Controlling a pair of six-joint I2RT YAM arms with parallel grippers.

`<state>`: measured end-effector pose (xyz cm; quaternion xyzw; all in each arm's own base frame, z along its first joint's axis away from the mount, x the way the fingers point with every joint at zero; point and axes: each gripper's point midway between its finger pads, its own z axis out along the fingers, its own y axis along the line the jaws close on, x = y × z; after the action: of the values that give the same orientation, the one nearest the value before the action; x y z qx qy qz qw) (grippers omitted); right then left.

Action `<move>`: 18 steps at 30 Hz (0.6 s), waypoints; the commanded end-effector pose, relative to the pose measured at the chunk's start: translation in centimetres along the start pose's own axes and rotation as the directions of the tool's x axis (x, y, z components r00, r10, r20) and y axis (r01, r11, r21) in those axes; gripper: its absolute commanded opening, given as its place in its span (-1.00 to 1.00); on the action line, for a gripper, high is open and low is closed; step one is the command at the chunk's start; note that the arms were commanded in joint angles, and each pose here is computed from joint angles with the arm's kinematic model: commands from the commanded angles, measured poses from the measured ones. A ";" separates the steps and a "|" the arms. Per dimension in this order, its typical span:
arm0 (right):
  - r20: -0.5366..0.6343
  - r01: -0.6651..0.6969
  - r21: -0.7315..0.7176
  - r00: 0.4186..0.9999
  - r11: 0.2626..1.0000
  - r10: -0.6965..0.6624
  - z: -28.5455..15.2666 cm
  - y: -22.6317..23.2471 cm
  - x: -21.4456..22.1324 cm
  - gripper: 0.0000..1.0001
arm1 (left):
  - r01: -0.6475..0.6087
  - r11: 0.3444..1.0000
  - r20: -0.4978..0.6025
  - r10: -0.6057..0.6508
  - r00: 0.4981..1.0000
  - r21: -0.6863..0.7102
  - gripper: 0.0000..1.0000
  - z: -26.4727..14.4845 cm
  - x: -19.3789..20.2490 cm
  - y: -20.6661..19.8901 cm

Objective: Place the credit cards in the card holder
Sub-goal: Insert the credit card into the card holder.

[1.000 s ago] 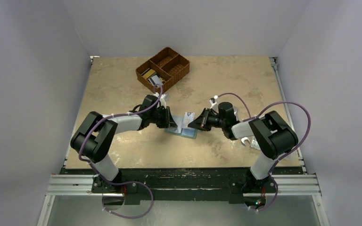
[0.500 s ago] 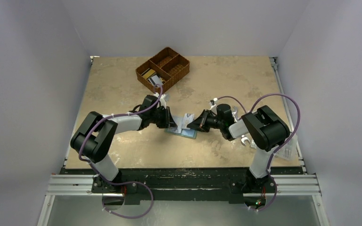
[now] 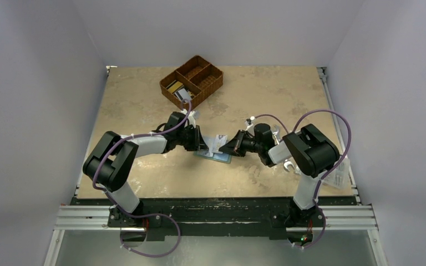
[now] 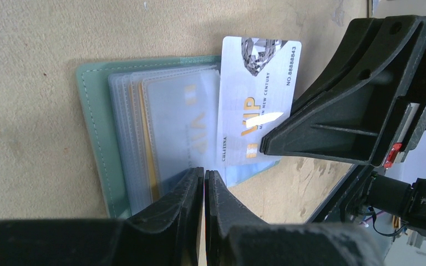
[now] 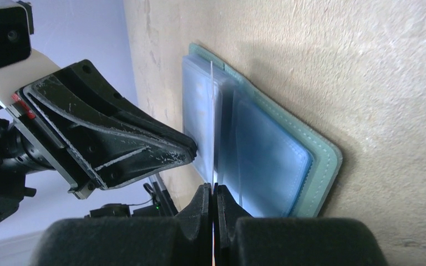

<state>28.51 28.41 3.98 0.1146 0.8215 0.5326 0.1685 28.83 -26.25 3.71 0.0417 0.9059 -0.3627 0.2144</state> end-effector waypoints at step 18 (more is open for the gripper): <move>-0.058 -0.034 -0.022 0.998 0.999 0.033 0.1 -0.5 2.7 -1.00 | -0.007 1.000 -0.006 0.006 1.000 -0.017 -0.80 -0.7 0.4 0.3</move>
<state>26.72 28.90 3.38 0.1199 0.8185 0.5422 0.1471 28.74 -26.20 3.73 0.0412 0.9067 -0.3618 0.2130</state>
